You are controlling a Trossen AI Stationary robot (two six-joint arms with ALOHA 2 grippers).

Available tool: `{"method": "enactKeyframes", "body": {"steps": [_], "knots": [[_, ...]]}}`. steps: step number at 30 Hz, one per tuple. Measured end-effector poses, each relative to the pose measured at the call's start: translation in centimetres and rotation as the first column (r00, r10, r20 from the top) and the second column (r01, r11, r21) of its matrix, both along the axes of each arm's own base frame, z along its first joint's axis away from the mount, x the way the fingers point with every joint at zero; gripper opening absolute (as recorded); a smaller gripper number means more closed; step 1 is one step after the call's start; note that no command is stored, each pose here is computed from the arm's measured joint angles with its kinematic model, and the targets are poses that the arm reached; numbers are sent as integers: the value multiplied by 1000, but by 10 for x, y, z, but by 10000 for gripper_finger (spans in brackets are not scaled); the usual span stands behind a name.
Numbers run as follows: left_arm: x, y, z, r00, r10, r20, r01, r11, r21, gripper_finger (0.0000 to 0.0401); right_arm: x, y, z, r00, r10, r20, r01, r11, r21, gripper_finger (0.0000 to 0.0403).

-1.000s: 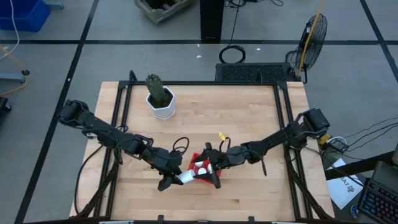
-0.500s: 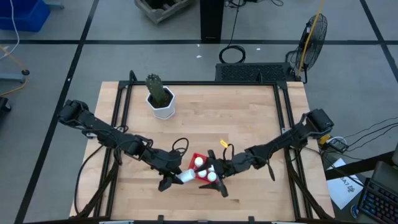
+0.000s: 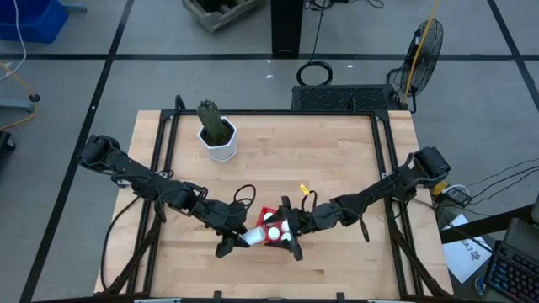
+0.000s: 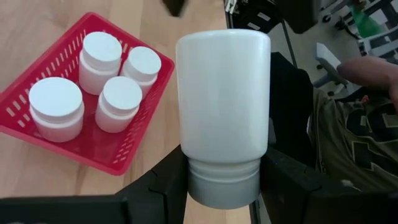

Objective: Pick and place pill bottles into a basket
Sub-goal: Put the white pill bottle into the red bin

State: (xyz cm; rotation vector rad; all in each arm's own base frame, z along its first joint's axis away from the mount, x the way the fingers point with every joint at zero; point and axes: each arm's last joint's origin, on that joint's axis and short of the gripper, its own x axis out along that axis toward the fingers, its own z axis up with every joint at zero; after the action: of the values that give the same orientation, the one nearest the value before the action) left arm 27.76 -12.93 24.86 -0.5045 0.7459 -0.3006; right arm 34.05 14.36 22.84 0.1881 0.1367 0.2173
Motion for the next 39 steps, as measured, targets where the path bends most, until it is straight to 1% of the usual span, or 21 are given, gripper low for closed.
{"method": "enactKeyframes", "body": {"steps": [5,8,12,16,21,27,29,33,39], "knots": [[0,0,0,1000,-3,1,3,1000,4,166,8,-8,-11,999,-25,-26,25,999,24,304],[0,0,0,1000,-4,-1,4,1000,6,166,11,-8,-16,1000,-8,-20,9,999,35,304],[0,0,0,1000,-7,1,7,1000,10,166,12,-7,-14,1000,13,13,-14,999,38,298],[0,0,0,1000,-10,4,10,1000,14,166,12,-6,-14,1000,19,7,-19,999,39,289],[1,0,1,999,-12,30,11,1000,21,166,12,-8,-14,1000,13,7,-13,998,64,278],[3,4,2,999,-2,40,1,1000,23,166,14,-9,-10,1000,12,17,-13,997,75,276],[4,5,2,999,3,41,-4,1000,24,166,16,-8,-7,999,45,25,-47,995,83,272],[4,6,2,999,2,43,-3,1000,24,166,18,-9,-7,999,52,-8,-51,995,87,248],[4,6,2,999,-4,43,3,1000,28,166,18,-11,-10,997,66,-40,-62,995,77,185]]}}
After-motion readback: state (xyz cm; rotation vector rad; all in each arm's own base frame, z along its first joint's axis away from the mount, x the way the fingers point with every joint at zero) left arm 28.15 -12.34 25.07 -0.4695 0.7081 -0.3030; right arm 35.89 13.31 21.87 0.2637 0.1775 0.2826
